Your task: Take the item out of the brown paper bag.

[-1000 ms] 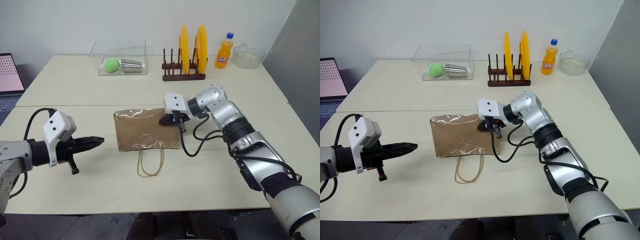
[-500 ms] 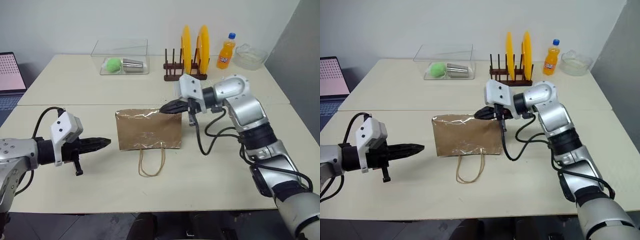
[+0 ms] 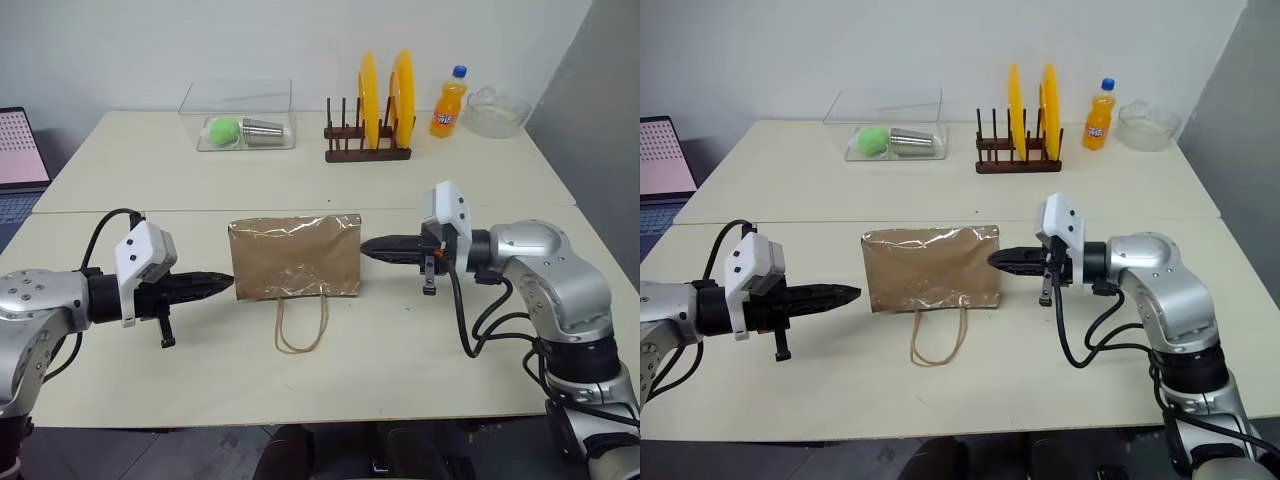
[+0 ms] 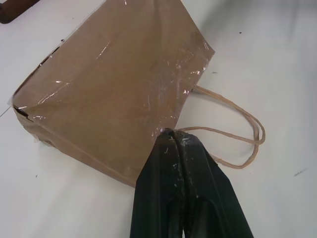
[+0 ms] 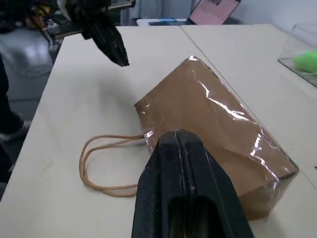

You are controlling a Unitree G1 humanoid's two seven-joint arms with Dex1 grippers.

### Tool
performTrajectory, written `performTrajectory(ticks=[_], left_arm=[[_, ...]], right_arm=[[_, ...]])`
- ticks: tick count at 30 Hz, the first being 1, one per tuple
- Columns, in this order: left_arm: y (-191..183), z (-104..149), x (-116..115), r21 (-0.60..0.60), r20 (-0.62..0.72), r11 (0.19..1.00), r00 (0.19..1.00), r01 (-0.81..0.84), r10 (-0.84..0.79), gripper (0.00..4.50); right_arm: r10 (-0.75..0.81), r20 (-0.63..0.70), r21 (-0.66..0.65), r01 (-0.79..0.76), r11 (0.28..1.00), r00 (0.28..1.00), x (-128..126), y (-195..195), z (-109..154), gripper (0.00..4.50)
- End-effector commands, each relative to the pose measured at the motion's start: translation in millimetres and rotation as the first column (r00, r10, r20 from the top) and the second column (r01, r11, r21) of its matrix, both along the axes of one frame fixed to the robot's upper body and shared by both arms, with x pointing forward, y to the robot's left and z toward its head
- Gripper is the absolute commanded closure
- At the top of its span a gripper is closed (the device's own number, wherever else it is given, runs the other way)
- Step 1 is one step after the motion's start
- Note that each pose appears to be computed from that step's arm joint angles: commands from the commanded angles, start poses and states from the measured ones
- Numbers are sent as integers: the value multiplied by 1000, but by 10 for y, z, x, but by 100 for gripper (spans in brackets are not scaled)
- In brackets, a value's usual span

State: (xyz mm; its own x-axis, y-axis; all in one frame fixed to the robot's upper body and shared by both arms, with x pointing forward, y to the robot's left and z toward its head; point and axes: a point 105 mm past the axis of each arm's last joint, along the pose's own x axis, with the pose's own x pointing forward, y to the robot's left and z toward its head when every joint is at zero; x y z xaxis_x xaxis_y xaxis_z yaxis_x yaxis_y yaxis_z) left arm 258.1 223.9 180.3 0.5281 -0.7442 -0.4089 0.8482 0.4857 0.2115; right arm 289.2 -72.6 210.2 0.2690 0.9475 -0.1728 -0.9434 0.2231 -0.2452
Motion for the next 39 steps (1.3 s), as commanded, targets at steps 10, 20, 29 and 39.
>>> performTrajectory(ticks=[10, 20, 29, 39], left_arm=[[-87, 13, -47, 114, 17, 982, 988, 152, -155, 122], [-179, -156, 85, 405, 146, 856, 902, 320, -406, 3], [-423, -299, 125, 540, 200, 706, 745, 458, -636, 3], [-737, -473, 241, 591, 283, 627, 597, 508, -751, 43]], right_arm=[[-24, 26, -22, 25, 999, 999, -164, -112, -60, 450], [-39, 27, -61, 41, 997, 999, -211, -160, -160, 450], [-8, 5, -143, 8, 990, 1000, -389, -193, -318, 450], [-29, 1, -155, 29, 987, 1000, -474, -184, -352, 450]])
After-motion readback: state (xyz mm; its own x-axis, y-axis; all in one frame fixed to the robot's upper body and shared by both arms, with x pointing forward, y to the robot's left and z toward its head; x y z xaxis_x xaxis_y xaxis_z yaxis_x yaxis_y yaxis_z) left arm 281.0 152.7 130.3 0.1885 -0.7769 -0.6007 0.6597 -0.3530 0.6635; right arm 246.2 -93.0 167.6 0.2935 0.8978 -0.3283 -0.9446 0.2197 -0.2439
